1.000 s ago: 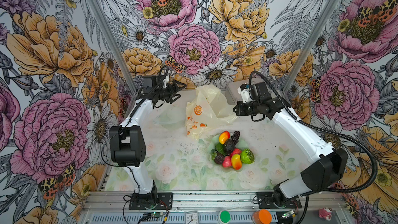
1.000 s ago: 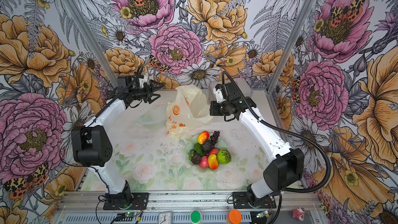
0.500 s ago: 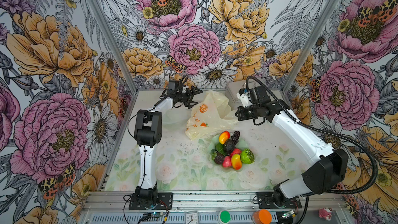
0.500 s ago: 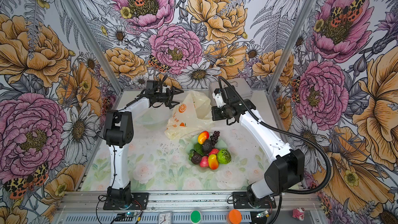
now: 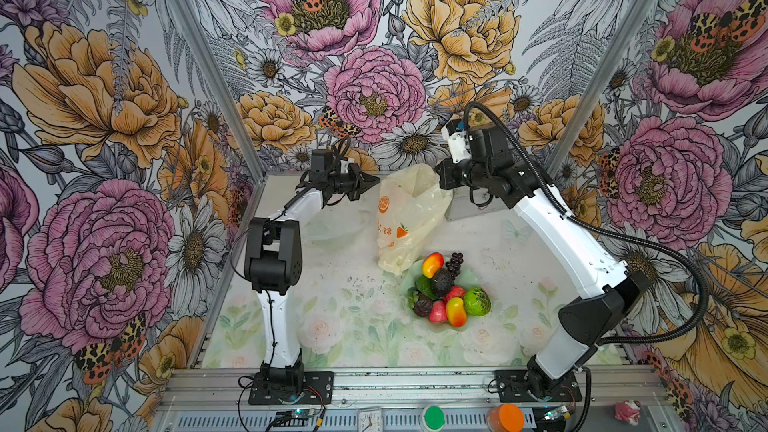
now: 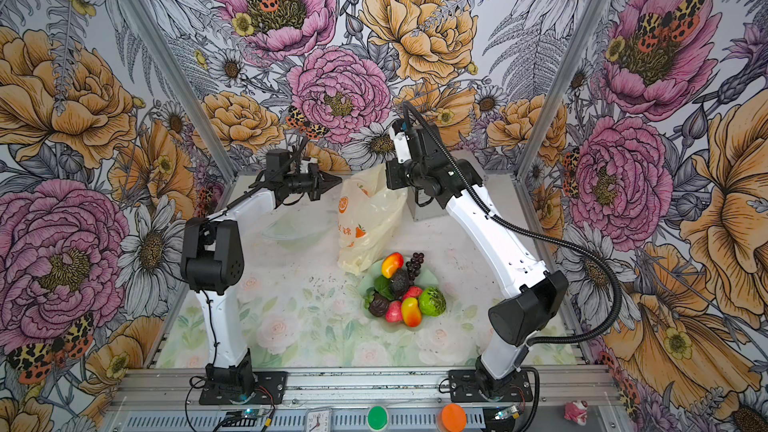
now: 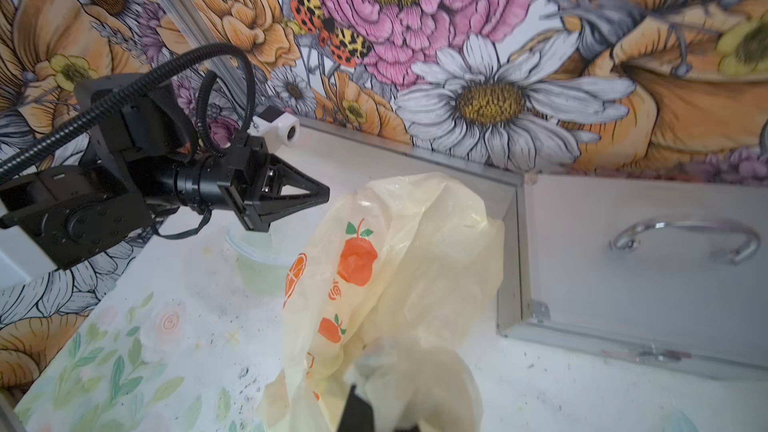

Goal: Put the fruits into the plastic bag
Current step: 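Grasp the bag's other opening edge with the right gripper while left holds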

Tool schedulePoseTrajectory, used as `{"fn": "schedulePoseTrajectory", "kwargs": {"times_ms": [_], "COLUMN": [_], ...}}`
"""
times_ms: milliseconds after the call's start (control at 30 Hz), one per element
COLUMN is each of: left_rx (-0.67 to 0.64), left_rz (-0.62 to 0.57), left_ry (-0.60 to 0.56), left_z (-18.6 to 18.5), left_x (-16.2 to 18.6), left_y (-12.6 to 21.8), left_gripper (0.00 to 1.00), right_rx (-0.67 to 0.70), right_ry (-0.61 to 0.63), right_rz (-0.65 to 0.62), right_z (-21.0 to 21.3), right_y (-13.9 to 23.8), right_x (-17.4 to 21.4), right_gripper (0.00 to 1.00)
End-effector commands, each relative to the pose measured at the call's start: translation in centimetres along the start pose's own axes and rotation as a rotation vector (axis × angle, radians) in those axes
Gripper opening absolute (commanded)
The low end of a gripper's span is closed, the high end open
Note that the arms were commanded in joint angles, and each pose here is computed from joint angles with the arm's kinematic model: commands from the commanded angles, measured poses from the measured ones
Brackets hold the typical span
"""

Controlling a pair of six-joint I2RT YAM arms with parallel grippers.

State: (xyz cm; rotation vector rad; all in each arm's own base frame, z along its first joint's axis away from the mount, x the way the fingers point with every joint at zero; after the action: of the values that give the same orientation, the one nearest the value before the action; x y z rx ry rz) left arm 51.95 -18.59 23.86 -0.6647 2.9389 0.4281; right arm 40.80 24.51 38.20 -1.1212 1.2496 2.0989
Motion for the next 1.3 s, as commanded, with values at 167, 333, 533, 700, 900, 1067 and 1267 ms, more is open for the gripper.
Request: {"fn": "schedulePoseTrajectory", "kwargs": {"times_ms": [167, 333, 533, 700, 900, 1067, 1267], "left_rx": [0.106, 0.037, -0.131, -0.226, -0.313, -0.338, -0.368], "left_rz": [-0.200, -0.316, -0.289, -0.215, -0.046, -0.060, -0.059], "left_ry": [-0.224, -0.238, -0.289, -0.356, -0.403, -0.430, -0.551], "left_z": [-8.5, -6.7, -2.3, 1.3, 5.2, 5.5, 5.7], "left_x": [-0.1, 0.8, 3.2, 6.1, 9.7, 9.1, 9.5], "left_y": [10.2, 15.0, 17.4, 16.3, 12.9, 13.0, 13.7], "left_gripper": [0.28, 0.53, 0.62, 0.70, 0.70, 0.73, 0.75], "right_rx": [-0.147, -0.309, -0.383, -0.246, -0.157, -0.129, -0.110], "right_ry": [0.364, 0.647, 0.711, 0.630, 0.471, 0.449, 0.419], "right_rz": [-0.368, -0.374, -0.184, -0.056, -0.070, -0.064, -0.057], "right_z": [9.7, 15.0, 14.0, 8.2, 3.0, 1.3, -0.6], "right_y": [2.2, 1.9, 0.1, 0.2, 1.3, 1.6, 1.5], "right_x": [-7.1, -4.0, 4.7, 10.4, 10.6, 11.1, 11.0], "right_gripper": [0.00, 0.00, 0.00, 0.00, 0.00, 0.00, 0.00]}}
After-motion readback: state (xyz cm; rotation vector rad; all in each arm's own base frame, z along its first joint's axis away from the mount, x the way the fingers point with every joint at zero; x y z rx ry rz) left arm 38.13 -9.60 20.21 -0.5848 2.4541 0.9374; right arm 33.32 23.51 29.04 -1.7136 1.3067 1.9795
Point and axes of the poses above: each gripper's point midway between its finger pads, its own y axis back along the fingers, its own z axis along the line the jaws close on, x = y × z, the point moved 1 cm from there along y, back along the fingers, and after that the axes turned 7 degrees about -y, right-handed, at the moved point
